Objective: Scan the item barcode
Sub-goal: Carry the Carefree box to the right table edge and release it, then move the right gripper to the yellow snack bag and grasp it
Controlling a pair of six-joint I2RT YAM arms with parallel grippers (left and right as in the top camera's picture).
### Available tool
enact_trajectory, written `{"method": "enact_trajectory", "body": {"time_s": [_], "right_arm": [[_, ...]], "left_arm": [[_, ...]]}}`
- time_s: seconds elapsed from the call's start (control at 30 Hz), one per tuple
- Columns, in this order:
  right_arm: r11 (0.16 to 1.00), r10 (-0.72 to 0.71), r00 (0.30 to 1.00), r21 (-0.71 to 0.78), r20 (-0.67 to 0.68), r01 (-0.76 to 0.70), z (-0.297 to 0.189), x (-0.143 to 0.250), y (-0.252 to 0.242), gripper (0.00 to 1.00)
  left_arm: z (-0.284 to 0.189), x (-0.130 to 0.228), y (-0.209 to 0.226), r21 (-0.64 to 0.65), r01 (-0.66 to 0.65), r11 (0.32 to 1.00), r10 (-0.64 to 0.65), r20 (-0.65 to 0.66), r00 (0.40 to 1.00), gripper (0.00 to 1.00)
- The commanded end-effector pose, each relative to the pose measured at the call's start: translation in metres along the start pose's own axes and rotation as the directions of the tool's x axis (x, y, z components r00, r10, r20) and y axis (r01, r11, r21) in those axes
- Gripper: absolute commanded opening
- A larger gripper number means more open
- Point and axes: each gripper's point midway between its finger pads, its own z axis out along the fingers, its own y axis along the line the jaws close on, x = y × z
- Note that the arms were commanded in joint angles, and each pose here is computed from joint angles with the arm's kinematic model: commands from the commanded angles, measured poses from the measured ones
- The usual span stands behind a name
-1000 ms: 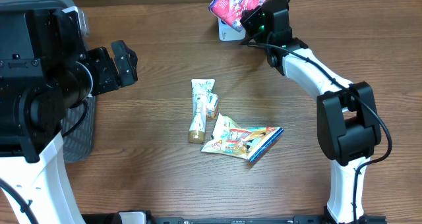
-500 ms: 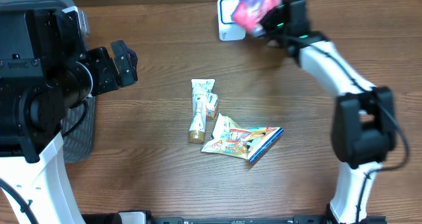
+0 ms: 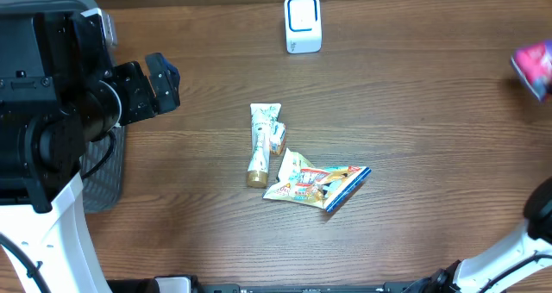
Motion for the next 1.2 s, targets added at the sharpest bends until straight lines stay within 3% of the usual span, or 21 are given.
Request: {"method": "enact_trajectory", "body": {"time_s": [0.0,0.1,0.2,0.27,0.4,0.53,0.6,0.7,0.8,0.9,0.93,1.0,1.03,1.07,1.17], "right_arm": [[0.997,-0.011,1.000,0.070,-0.009,0.012,0.026,-0.021,-0.045,0.04],[0.994,0.027,1.000,0.101,-0.005,-0.027,0.033,-0.032,-0.066,0.05],[0.990,0.061,0.998,0.124,0.016,-0.062,0.027,-0.050,-0.087,0.34],[0.986,0.103,0.995,0.135,0.002,-0.103,0.013,-0.061,-0.099,0.61],[0.987,0.139,0.990,0.089,-0.034,-0.135,-0.027,-0.071,-0.088,0.71],[0.987,0.056,0.994,-0.144,-0.092,-0.069,-0.092,-0.066,-0.026,0.77],[0.970,-0.005,0.994,-0.243,-0.114,-0.023,-0.125,-0.052,0.002,0.81],[0.883,-0.257,0.946,-0.446,-0.197,0.147,-0.177,0.012,0.051,0.88],[0.764,-0.521,0.812,-0.567,-0.262,0.307,-0.199,0.089,0.074,1.00],[0.629,-0.743,0.592,-0.632,-0.314,0.454,-0.199,0.178,0.079,1.00],[0.582,-0.800,0.487,-0.651,-0.350,0.487,-0.196,0.219,0.077,1.00],[0.516,-0.856,0.319,-0.684,-0.406,0.515,-0.195,0.285,0.066,0.97],[0.500,-0.865,0.270,-0.692,-0.423,0.521,-0.194,0.305,0.060,0.87],[0.453,-0.881,0.152,-0.703,-0.449,0.548,-0.193,0.348,0.043,0.59],[0.352,-0.882,-0.046,-0.721,-0.469,0.596,-0.197,0.413,0.004,0.27]], "left_arm": [[0.001,-0.001,0.002,-0.009,-0.005,1.000,0.005,0.002,1.000,1.00],[0.001,-0.001,0.002,-0.009,-0.005,1.000,0.005,0.002,1.000,1.00],[0.001,-0.001,0.002,-0.009,-0.004,1.000,0.004,0.002,1.000,1.00],[0.001,-0.001,0.002,-0.009,-0.005,1.000,0.005,0.002,1.000,0.99],[0.001,-0.001,0.002,-0.009,-0.005,1.000,0.005,0.002,1.000,1.00],[0.001,-0.001,0.002,-0.009,-0.005,1.000,0.005,0.002,1.000,1.00],[0.001,-0.001,0.002,-0.009,-0.005,1.000,0.005,0.002,1.000,1.00],[0.001,-0.001,0.002,-0.009,-0.005,1.000,0.005,0.002,1.000,1.00],[0.001,-0.001,0.002,-0.009,-0.005,1.000,0.005,0.002,1.000,1.00],[0.001,-0.001,0.002,-0.009,-0.005,1.000,0.005,0.002,1.000,1.00],[0.001,-0.001,0.002,-0.009,-0.005,1.000,0.005,0.002,1.000,1.00],[0.001,-0.001,0.002,-0.009,-0.005,1.000,0.005,0.002,1.000,0.99],[0.001,-0.001,0.002,-0.009,-0.005,1.000,0.005,0.002,1.000,1.00],[0.001,-0.001,0.002,-0.009,-0.005,1.000,0.005,0.002,1.000,1.00],[0.001,-0.001,0.002,-0.009,-0.005,1.000,0.005,0.002,1.000,1.00]]}}
